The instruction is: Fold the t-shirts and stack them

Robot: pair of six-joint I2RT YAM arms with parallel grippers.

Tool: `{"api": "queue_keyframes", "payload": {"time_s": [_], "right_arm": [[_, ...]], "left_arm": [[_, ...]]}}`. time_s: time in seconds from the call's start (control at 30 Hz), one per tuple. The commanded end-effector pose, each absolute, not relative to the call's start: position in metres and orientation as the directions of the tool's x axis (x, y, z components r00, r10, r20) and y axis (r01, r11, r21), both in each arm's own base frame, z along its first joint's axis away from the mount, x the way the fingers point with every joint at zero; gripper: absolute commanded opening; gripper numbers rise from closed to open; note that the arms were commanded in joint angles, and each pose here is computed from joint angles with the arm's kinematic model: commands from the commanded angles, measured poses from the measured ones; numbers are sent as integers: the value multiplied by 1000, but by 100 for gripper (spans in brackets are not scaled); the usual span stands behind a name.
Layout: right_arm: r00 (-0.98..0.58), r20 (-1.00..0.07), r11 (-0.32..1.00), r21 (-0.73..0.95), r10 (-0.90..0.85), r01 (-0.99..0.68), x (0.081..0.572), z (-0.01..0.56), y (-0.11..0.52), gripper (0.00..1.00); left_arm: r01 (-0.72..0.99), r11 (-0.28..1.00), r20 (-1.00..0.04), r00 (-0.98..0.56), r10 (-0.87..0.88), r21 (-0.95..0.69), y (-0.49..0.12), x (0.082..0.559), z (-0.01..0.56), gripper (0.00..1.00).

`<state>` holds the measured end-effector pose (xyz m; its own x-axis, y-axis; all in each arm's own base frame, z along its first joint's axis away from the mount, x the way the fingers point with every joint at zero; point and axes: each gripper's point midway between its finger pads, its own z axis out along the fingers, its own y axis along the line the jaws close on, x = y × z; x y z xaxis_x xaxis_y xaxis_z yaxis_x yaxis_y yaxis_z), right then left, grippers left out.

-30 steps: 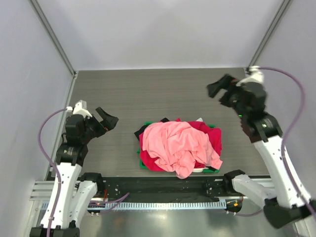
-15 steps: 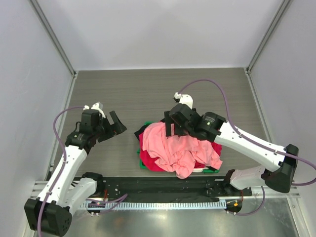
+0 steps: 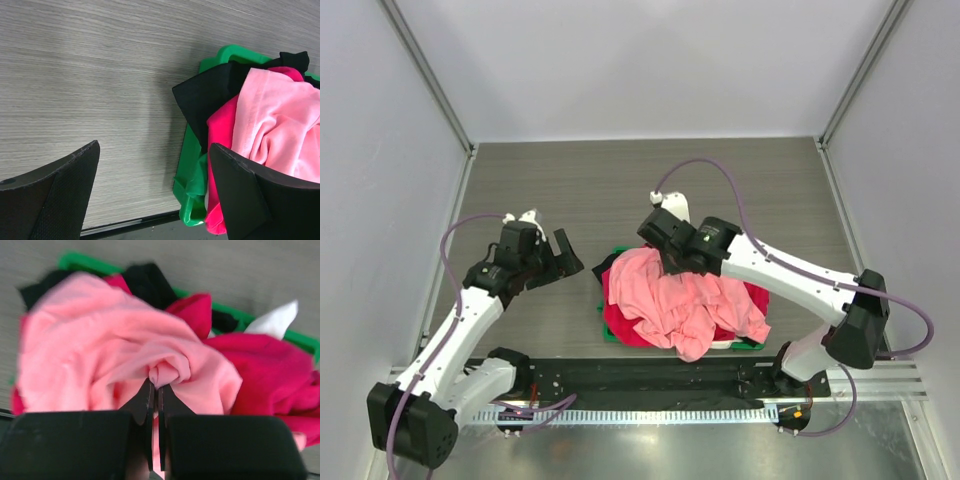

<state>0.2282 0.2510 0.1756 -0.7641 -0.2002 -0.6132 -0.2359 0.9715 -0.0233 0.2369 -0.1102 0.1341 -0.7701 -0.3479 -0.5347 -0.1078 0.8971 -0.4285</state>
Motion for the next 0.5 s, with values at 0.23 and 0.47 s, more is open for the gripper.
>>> {"api": "queue_keyframes", "payload": {"time_s": [0.23, 0.47], "right_arm": [[-44, -982, 936, 162, 184, 314, 281, 512, 84, 1], [90, -985, 829, 171, 146, 533, 254, 520, 4, 14]], "left_arm": [[-65, 919, -560, -776, -292, -389, -125, 240, 151, 84], [-40, 917, -517, -816, -260, -397, -151, 240, 136, 83]]}}
